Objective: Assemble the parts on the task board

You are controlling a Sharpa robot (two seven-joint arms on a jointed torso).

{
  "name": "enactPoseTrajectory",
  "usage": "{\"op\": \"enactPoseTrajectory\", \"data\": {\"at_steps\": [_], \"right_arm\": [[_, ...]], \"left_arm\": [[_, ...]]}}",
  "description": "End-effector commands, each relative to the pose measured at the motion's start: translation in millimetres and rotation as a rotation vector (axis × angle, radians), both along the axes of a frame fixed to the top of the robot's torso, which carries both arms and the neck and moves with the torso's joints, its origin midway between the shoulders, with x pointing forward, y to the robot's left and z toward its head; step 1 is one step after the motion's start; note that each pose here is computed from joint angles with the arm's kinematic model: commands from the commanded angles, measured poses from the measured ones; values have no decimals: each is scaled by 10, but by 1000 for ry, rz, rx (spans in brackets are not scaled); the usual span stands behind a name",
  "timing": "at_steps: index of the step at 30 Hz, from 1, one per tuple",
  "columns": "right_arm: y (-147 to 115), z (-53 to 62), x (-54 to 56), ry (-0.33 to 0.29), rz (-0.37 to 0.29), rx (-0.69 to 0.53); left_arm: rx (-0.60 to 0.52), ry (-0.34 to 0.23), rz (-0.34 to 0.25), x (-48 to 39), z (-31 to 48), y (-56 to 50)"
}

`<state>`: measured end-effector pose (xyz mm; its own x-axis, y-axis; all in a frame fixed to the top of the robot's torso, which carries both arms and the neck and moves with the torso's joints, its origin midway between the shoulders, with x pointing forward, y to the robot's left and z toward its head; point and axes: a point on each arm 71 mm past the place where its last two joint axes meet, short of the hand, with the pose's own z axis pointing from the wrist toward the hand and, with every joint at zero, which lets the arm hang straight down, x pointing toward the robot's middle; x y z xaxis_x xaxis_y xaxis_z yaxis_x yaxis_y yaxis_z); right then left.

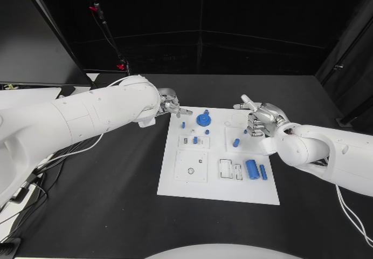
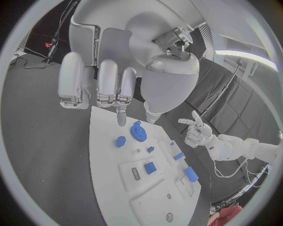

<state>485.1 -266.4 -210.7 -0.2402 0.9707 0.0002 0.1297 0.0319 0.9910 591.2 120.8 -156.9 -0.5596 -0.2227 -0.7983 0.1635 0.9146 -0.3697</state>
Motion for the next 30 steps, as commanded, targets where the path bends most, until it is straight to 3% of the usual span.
{"op": "enactPoseTrajectory", "data": {"at_steps": [1,7,13,30], "right_arm": [[20,14,-1,-5,9,7],[19,16,-3,-6,8,6],[31,16,-4,-6,11,8],[35,15,-2,-5,12,8]], "left_arm": [[68,14,-80,-8,-27,-58],[108,47,-81,-3,-86,-111],[134,44,-35,14,-132,-121],[144,18,24,60,-128,-89]]}}
